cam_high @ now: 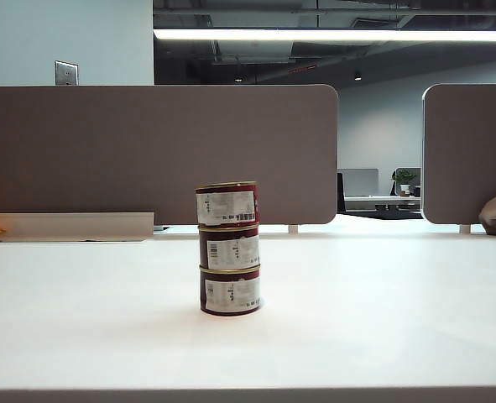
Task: Pick up the cans one by one and stack them together.
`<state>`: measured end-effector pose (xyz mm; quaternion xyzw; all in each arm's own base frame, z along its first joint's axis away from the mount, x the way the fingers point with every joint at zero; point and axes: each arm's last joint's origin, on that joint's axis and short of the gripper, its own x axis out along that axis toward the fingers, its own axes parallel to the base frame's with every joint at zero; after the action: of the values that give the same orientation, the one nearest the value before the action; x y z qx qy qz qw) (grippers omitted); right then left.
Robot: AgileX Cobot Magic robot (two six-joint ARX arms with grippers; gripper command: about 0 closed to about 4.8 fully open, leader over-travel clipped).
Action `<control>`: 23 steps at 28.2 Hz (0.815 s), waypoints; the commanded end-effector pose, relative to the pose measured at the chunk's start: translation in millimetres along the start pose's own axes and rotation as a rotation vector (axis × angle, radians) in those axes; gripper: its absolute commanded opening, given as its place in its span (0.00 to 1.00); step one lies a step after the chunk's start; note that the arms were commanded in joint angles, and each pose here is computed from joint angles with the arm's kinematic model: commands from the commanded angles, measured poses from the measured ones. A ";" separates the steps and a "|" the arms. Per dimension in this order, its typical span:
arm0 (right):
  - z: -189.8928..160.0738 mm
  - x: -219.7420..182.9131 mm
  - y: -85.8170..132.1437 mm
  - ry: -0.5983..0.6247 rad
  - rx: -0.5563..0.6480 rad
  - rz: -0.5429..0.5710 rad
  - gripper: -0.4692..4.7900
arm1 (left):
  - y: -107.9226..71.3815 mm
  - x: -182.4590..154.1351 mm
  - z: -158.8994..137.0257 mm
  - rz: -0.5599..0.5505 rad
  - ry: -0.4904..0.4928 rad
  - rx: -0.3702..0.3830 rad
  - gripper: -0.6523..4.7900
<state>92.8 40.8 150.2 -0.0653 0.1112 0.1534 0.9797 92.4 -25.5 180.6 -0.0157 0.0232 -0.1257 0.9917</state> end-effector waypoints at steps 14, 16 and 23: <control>-0.9 -7.6 -33.5 -0.093 0.078 -0.344 0.09 | 6.5 0.0 -10.9 0.063 -0.005 0.001 0.11; -5.3 -6.3 -33.0 -0.066 0.079 -0.338 0.09 | 6.7 1.1 -15.6 0.064 0.010 0.001 0.11; -6.6 -6.3 -32.8 -0.050 0.079 -0.337 0.09 | 7.1 2.2 -24.6 0.065 0.057 0.001 0.11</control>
<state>95.6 6.8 150.1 -0.0402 0.0799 -0.0167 0.9959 95.1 -20.0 155.7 -0.0131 0.0505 -0.0942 0.9942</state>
